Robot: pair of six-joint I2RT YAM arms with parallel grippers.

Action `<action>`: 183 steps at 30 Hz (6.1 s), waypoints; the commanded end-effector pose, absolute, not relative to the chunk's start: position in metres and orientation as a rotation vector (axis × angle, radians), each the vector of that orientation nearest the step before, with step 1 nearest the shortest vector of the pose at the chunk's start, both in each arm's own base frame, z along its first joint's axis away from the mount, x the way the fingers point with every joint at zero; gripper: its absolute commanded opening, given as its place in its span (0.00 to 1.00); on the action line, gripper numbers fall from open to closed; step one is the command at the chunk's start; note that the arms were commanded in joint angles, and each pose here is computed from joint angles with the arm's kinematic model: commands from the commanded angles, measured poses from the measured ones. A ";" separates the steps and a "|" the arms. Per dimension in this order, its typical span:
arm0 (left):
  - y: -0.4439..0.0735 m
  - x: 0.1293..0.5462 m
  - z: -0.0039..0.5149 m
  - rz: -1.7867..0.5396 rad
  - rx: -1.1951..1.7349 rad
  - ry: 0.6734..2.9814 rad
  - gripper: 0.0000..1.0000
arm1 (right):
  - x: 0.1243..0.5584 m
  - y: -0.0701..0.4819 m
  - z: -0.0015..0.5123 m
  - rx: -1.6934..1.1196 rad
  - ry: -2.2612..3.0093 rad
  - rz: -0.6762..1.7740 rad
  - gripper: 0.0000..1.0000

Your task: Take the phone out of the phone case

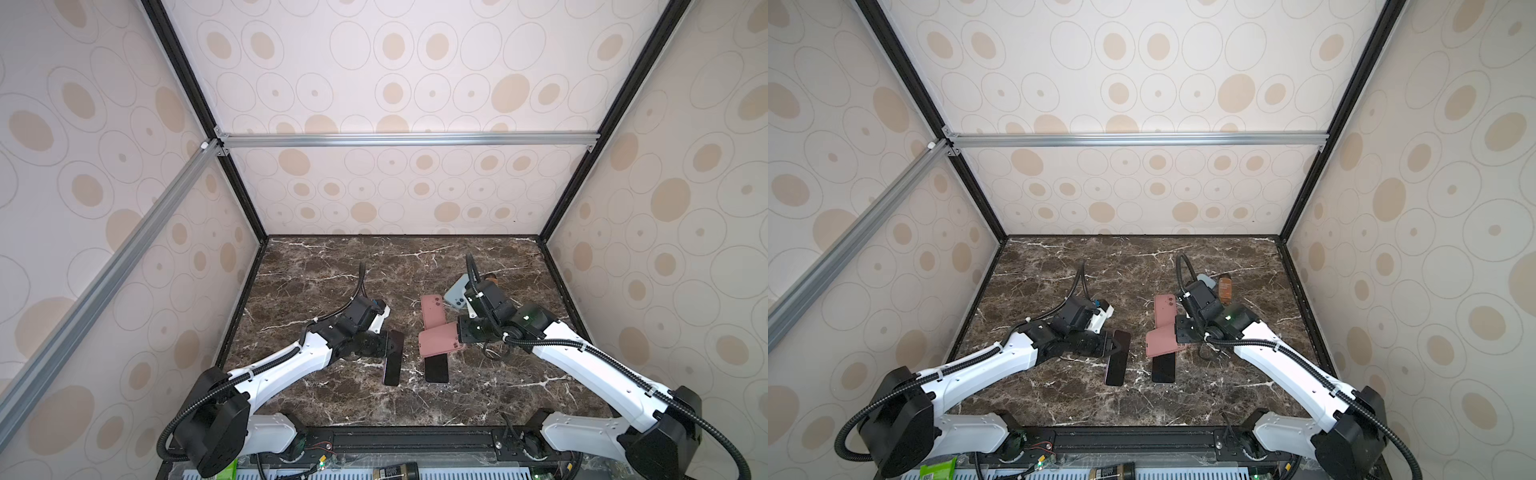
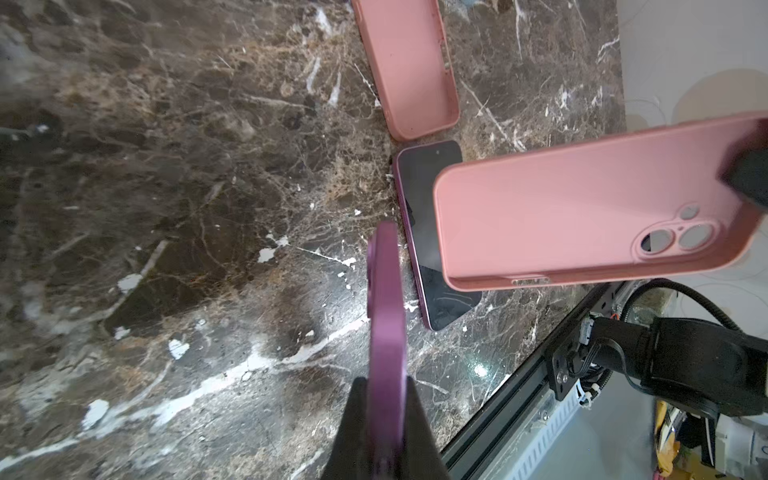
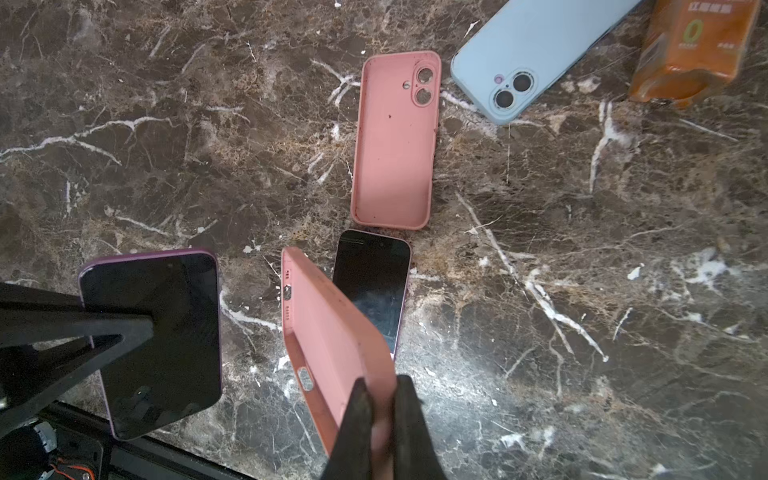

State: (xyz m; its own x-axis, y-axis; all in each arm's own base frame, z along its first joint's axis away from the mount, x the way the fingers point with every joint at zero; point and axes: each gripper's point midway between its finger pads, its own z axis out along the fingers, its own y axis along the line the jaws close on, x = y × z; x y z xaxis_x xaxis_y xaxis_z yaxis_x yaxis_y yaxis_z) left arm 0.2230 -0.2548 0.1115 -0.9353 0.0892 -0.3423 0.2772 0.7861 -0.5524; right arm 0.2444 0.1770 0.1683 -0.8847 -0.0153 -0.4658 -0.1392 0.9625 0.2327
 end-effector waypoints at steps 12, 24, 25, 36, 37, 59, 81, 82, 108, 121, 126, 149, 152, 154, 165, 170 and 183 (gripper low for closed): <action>-0.279 0.249 0.128 -1.170 0.231 2.614 0.00 | 0.245 0.183 0.148 -0.053 2.683 0.369 0.00; -0.273 0.256 0.099 -1.205 0.147 2.685 0.00 | 0.240 0.185 0.123 -0.006 2.766 0.344 0.00; -0.273 0.256 0.097 -1.206 0.142 2.687 0.00 | 0.240 0.186 0.121 -0.005 2.774 0.344 0.00; -0.276 0.254 0.087 -1.268 0.103 2.719 0.00 | 0.239 0.183 0.109 0.014 2.815 0.300 0.00; -0.276 0.254 0.085 -1.271 0.096 2.728 0.00 | 0.238 0.183 0.109 0.015 2.814 0.298 0.00; -0.281 0.267 0.072 -1.274 0.046 2.767 0.00 | 0.237 0.184 0.105 0.008 2.827 0.303 0.00; -0.274 0.276 0.052 -1.230 -0.008 2.794 0.30 | 0.238 0.187 0.106 -0.024 2.844 0.292 0.00; -0.273 0.274 0.050 -1.226 -0.014 2.800 0.32 | 0.238 0.187 0.106 -0.024 2.842 0.293 0.00; -0.233 0.254 0.023 -0.979 -0.082 2.907 0.60 | 0.242 0.182 0.113 -0.030 2.821 0.245 0.00; -0.214 0.285 0.118 -0.746 0.118 2.678 0.72 | 0.246 0.195 0.203 -0.179 2.639 0.428 0.00; -0.218 0.306 0.211 -0.701 0.305 2.361 0.69 | 0.252 0.189 0.249 -0.257 2.445 0.444 0.00; -0.312 0.226 0.307 -0.738 0.999 1.922 0.62 | 0.214 0.215 0.293 -0.988 2.307 0.542 0.00; -0.322 0.216 0.298 -0.748 1.059 1.936 0.59 | 0.216 0.220 0.294 -0.993 2.320 0.569 0.00; -0.326 0.214 0.293 -0.736 1.079 1.946 0.57 | 0.217 0.221 0.293 -0.983 2.329 0.578 0.00; -0.327 0.214 0.276 -0.673 1.100 1.987 0.33 | 0.221 0.217 0.291 -0.946 2.338 0.545 0.00; -0.328 0.211 0.270 -0.680 1.117 2.002 0.28 | 0.226 0.211 0.292 -0.920 2.333 0.503 0.00; -0.332 0.210 0.271 -0.693 1.113 2.004 0.07 | 0.226 0.213 0.292 -0.907 2.306 0.522 0.00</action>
